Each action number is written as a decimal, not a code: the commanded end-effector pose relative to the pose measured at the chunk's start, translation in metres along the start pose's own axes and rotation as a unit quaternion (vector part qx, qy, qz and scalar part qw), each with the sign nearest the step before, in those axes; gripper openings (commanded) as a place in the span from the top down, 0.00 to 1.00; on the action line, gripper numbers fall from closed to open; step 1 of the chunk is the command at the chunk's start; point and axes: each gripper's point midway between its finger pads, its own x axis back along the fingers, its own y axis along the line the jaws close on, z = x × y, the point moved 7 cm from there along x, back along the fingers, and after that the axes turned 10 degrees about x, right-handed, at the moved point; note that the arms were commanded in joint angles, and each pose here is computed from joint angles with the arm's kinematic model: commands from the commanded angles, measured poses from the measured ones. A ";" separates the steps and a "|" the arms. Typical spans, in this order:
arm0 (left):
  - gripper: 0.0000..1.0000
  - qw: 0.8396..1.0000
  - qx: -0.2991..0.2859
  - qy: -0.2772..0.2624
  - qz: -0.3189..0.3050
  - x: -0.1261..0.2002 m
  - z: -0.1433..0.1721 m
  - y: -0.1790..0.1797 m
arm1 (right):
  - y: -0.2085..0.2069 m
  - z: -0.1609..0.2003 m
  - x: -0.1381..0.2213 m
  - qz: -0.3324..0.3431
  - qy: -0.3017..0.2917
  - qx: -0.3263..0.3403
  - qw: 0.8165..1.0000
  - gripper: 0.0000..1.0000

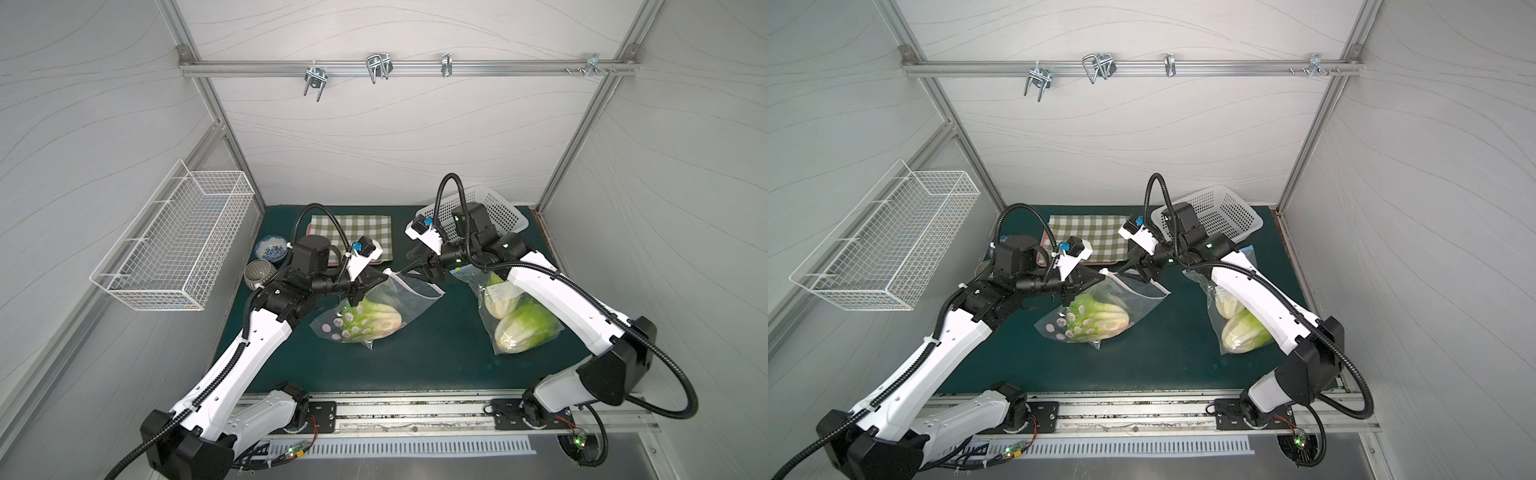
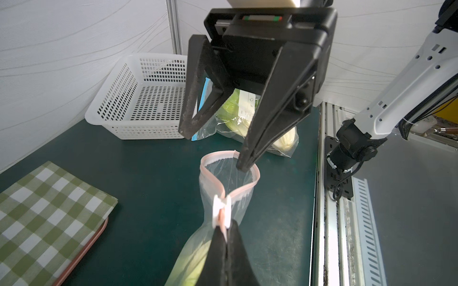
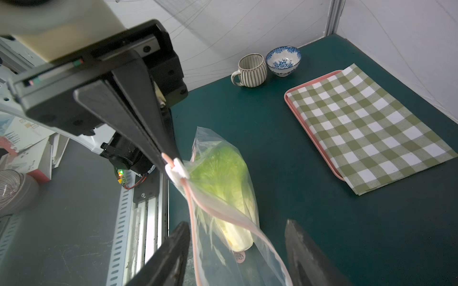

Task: Put the chinese cabbages into a zipper bag and zip it
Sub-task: Zip the zipper on the zipper food storage bag.

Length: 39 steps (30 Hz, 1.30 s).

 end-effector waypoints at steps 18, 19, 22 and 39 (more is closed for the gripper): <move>1.00 0.998 -0.041 -0.009 0.042 0.010 -0.007 -0.019 | 0.023 -0.020 -0.024 -0.162 -0.043 0.005 0.986 0.60; 1.00 0.998 -0.042 -0.008 0.043 0.011 -0.007 -0.019 | 0.025 -0.019 -0.024 -0.173 -0.047 0.005 0.984 0.61; 1.00 0.998 -0.040 -0.006 0.045 0.010 -0.005 -0.019 | 0.028 -0.016 -0.026 -0.199 -0.058 0.003 0.978 0.65; 1.00 0.998 -0.044 -0.012 0.040 0.010 -0.010 -0.018 | 0.022 -0.003 -0.038 -0.204 -0.037 -0.017 0.978 0.84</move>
